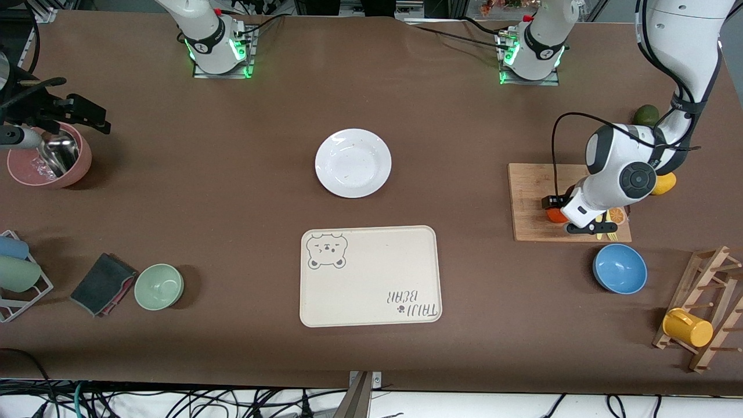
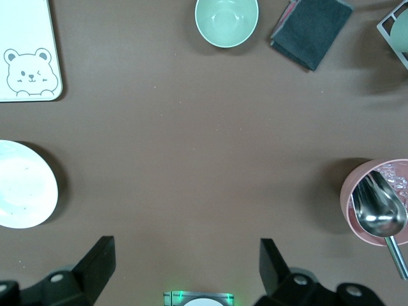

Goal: Place orange and plate with both arms
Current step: 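Lower the left gripper and close it on the orange, then carry the orange with the left gripper over the white plate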

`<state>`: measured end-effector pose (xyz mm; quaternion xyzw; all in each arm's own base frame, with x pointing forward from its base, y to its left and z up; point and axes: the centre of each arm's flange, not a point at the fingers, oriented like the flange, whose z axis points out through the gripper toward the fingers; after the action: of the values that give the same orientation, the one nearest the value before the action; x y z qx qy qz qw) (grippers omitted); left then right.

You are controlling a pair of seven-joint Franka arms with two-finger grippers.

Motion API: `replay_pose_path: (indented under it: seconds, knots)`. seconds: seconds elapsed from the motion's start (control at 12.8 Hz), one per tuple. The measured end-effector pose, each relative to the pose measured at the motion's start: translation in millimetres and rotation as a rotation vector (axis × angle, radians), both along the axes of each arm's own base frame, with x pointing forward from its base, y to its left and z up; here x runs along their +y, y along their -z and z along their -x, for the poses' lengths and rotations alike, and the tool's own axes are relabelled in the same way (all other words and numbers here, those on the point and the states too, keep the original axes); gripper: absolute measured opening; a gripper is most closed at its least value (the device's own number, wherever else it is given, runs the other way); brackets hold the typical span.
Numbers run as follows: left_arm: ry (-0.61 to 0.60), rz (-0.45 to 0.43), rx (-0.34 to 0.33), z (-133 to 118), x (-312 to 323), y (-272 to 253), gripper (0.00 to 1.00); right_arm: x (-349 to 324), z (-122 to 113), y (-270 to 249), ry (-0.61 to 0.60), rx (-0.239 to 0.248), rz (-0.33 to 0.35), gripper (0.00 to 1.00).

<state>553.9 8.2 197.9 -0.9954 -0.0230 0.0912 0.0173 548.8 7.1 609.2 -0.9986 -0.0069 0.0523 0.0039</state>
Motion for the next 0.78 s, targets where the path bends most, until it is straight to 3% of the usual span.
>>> replay_pose_path:
  seconds: [0.23, 0.39, 0.55, 0.78]
  knots:
    - [0.002, -0.017, 0.019, -22, -21, -28, 0.71, -1, 0, 0, 0.001, 0.000, 0.000, 1.00]
    - [-0.042, -0.056, 0.024, -35, -80, -53, 0.71, -1, 0, 0, 0.002, 0.000, 0.000, 1.00]
    - [-0.097, -0.075, 0.011, -27, -160, -63, 0.71, -2, 0, 0, 0.003, 0.000, 0.000, 1.00]
    - [-0.220, -0.033, 0.029, 7, -276, -68, 0.71, -5, 0, 0, 0.008, 0.000, 0.000, 1.00]
